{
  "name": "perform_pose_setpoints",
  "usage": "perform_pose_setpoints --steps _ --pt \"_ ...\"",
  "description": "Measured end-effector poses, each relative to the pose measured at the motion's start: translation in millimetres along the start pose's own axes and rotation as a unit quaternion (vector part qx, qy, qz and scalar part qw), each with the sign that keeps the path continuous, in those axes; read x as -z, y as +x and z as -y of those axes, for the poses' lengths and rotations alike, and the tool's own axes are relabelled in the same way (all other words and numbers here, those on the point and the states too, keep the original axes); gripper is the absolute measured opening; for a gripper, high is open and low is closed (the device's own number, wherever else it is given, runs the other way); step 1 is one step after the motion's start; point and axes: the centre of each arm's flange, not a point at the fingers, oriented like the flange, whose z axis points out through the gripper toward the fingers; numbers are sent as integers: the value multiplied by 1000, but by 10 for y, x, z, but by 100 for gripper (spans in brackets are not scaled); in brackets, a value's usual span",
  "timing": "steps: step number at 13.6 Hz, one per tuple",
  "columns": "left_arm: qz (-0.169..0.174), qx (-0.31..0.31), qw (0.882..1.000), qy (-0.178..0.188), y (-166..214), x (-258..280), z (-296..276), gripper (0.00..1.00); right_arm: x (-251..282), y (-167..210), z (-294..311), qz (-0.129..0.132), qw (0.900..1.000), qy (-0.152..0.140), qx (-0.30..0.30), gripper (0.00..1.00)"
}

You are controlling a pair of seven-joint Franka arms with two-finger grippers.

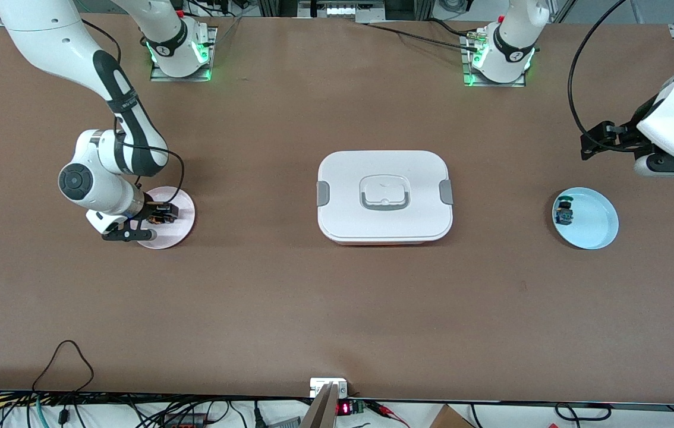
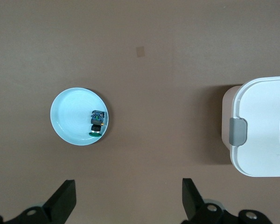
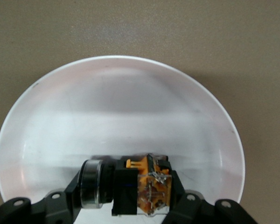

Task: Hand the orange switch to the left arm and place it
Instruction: 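Close the right gripper on the orange switch, then lift the switch over the box with the right gripper while the left gripper approaches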

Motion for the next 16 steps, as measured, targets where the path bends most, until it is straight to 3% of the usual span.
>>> perform_pose_setpoints --steps 5,12,16 --pt "0 0 1000 0 0 0 5 100 243 69 84 -10 1000 4 7 72" --pt "0 1 1000 0 0 0 9 100 1508 315 467 -51 997 27 48 72" --pt "0 1 1000 0 0 0 10 100 2273 433 739 -77 992 65 72 72"
